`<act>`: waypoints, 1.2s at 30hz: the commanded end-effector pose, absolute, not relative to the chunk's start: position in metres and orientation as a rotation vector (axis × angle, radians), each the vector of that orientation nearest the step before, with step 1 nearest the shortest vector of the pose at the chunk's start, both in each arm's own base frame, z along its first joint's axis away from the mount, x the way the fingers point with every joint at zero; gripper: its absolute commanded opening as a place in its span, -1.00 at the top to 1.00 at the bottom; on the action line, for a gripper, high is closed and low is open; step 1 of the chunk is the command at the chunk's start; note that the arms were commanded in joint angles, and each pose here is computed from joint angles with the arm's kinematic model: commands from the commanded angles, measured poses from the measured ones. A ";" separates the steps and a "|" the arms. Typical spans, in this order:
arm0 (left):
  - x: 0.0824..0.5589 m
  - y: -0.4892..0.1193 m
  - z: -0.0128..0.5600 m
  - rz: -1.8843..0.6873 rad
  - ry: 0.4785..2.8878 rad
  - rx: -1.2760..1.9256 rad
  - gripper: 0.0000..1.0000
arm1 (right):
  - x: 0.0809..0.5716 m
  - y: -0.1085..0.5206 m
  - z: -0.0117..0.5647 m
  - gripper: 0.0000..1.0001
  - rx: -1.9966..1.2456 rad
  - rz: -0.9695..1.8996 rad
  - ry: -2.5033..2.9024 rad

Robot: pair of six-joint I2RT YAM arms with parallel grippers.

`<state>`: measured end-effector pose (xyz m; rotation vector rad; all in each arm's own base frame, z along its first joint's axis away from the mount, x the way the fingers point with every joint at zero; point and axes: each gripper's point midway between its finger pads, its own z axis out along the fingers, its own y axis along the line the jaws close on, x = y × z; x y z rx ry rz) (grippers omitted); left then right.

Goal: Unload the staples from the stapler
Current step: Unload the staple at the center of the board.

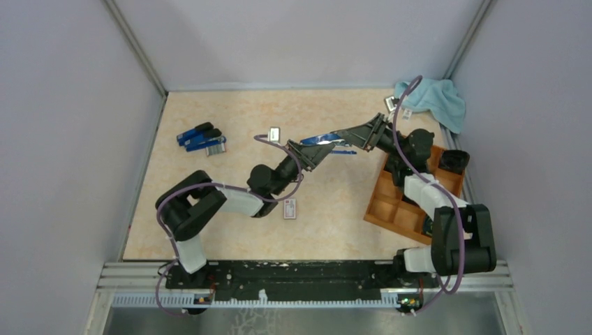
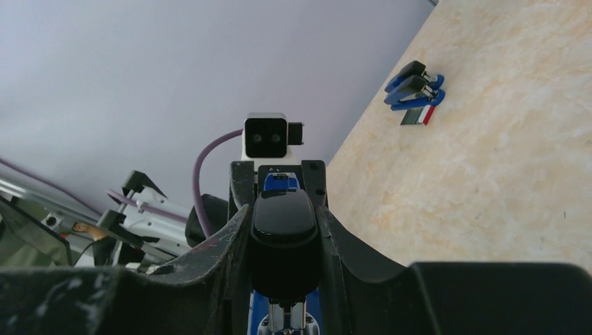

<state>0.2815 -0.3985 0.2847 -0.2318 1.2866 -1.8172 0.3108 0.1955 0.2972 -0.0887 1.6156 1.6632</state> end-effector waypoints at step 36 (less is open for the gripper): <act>0.238 -0.334 0.237 -1.201 1.367 1.189 1.00 | 0.224 0.245 0.218 -0.79 -1.522 1.027 1.368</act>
